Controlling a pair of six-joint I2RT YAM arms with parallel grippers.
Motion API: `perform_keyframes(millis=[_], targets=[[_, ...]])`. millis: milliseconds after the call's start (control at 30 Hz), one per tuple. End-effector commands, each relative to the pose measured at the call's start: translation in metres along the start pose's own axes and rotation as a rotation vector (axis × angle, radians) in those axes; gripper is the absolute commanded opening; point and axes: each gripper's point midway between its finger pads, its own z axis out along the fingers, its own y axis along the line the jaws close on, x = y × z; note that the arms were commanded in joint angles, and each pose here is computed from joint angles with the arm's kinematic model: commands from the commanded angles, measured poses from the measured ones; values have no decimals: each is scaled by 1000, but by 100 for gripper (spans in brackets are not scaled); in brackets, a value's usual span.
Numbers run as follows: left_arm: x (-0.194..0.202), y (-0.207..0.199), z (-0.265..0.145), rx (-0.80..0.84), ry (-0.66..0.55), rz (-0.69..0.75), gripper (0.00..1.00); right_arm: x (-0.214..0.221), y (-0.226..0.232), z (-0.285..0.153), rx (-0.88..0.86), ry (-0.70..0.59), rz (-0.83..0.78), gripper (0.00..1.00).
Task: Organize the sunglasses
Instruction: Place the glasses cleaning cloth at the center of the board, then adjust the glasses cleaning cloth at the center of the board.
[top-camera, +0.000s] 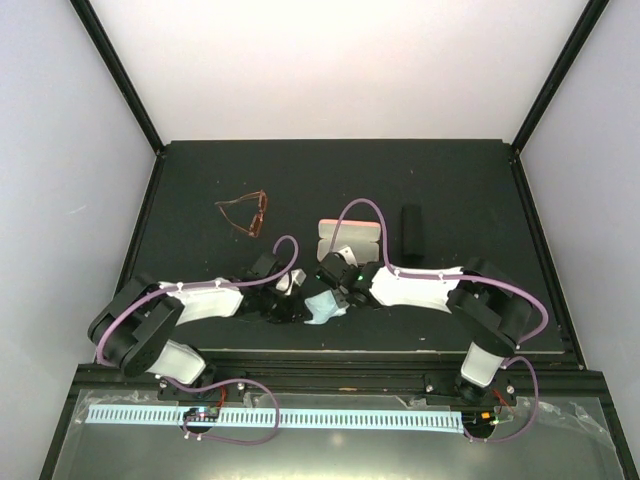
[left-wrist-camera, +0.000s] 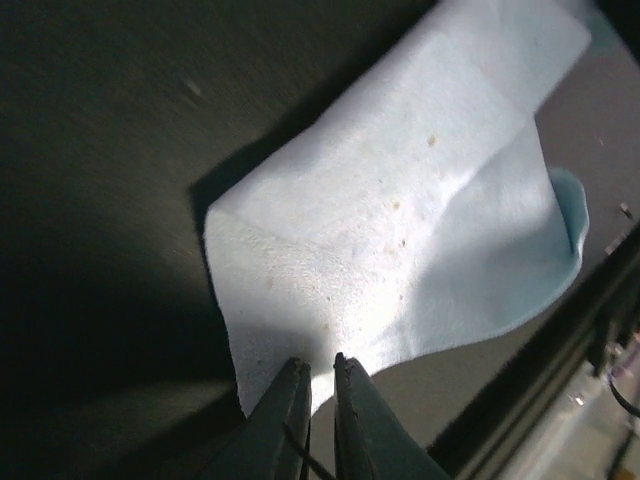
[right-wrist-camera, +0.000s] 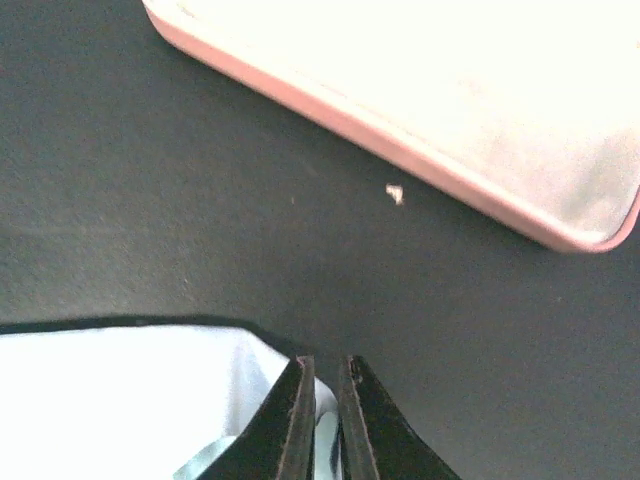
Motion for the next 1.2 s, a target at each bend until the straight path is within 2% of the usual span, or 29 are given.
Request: perform_keyframes(millis=[0,200,300,400,467,567,667,900,1033,1167], targets=[[-15,36,-17,-251,-101,-11,9,-24,-7,-13,47,-54,6,10],[-42,25,-47,-324,-232,27,6,-26,5,-29,-70,-58,30,11],[-47,24,-52,-335,-255,38,6,-18,10,-33,-127,-47,59,22],[-46,0,-47,-203,-241,85,7,-7,10,-34,-158,-29,96,31],[-42,-19,-41,-87,-211,117,10,1,8,-34,-163,-13,118,34],[-35,-37,-30,40,-148,132,11,14,16,-30,-217,25,129,34],[-32,-39,-21,87,-116,122,11,17,32,-29,-302,39,127,31],[-27,-11,-10,-23,-88,63,10,17,56,-24,-409,57,89,27],[-25,12,-13,-139,-101,32,9,46,54,-20,-415,146,47,26],[-28,15,-22,-181,-131,41,8,72,35,-34,-397,206,15,24]])
